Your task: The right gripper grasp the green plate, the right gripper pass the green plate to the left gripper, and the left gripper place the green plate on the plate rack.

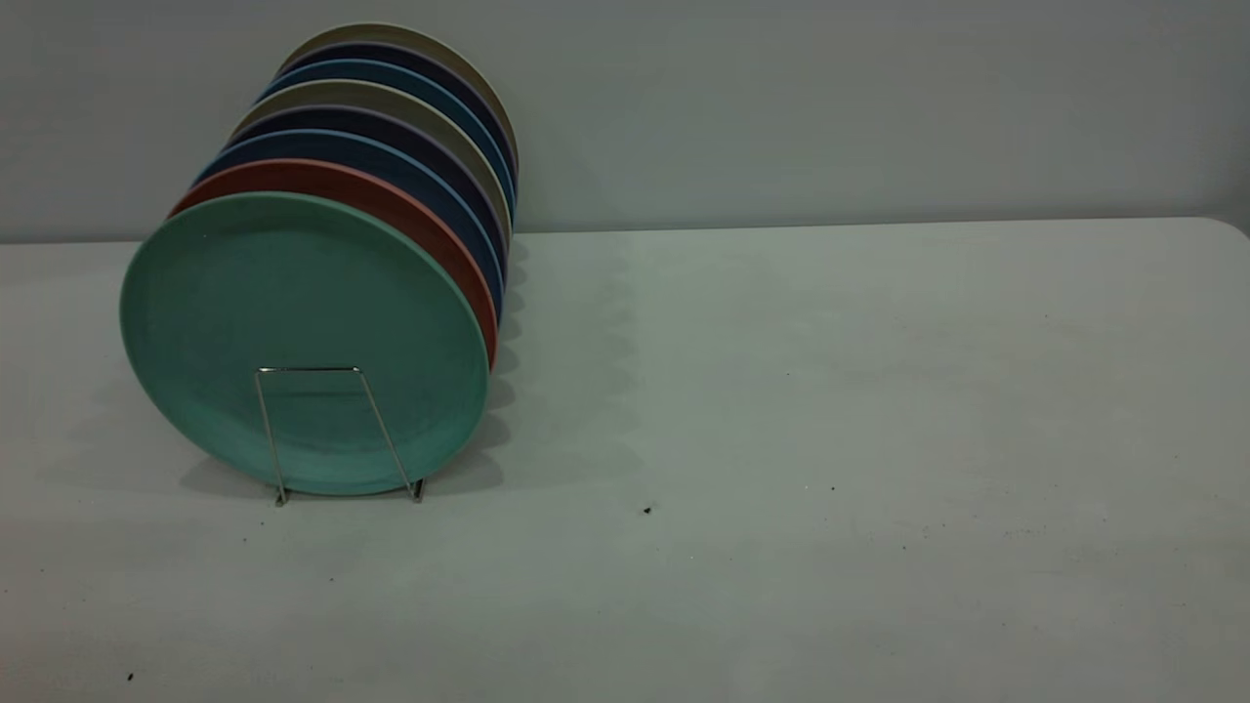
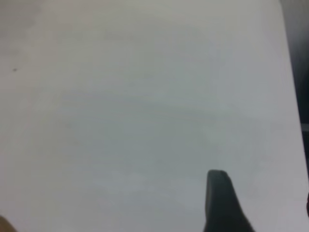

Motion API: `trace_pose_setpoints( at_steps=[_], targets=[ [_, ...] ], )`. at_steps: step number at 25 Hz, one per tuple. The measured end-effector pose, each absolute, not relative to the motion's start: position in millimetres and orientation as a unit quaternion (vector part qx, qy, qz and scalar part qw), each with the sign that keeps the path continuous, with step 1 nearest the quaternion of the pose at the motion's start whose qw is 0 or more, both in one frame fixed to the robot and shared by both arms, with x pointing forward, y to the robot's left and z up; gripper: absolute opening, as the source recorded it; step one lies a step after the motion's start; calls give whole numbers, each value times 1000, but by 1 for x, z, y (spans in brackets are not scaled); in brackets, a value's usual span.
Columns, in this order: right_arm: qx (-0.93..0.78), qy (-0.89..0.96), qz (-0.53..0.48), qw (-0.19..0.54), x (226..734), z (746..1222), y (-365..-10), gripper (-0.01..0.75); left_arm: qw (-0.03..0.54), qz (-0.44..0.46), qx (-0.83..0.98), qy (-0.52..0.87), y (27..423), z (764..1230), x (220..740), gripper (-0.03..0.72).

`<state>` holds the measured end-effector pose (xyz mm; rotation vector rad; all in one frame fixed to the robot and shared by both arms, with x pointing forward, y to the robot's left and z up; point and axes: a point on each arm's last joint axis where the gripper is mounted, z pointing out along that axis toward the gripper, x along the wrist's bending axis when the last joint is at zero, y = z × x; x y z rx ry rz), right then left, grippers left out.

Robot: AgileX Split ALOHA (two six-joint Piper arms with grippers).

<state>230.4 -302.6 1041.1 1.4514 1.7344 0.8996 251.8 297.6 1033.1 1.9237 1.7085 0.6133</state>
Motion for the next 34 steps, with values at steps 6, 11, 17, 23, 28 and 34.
trace_pose_setpoints(
  at_steps=[6, 11, 17, 23, 28, 34],
  targets=[
    [561, 667, 349, 344, 230, 1041, -302, 428, 263, 243, 698, 620, 298, 1034, 245, 391],
    [561, 667, 349, 344, 230, 1041, -302, 428, 309, 290, 678, 601, 299, 1033, 225, 391],
    [561, 667, 350, 343, 230, 1041, -302, 428, 315, 297, 674, 599, 299, 1033, 222, 391],
    [561, 667, 350, 343, 230, 1041, -302, 428, 316, 297, 673, 599, 299, 1033, 222, 391],
    [561, 667, 350, 343, 230, 1041, -302, 428, 316, 297, 673, 599, 299, 1033, 222, 391],
    [561, 667, 350, 343, 230, 1041, -302, 428, 316, 297, 673, 599, 299, 1033, 222, 391]
  ],
)
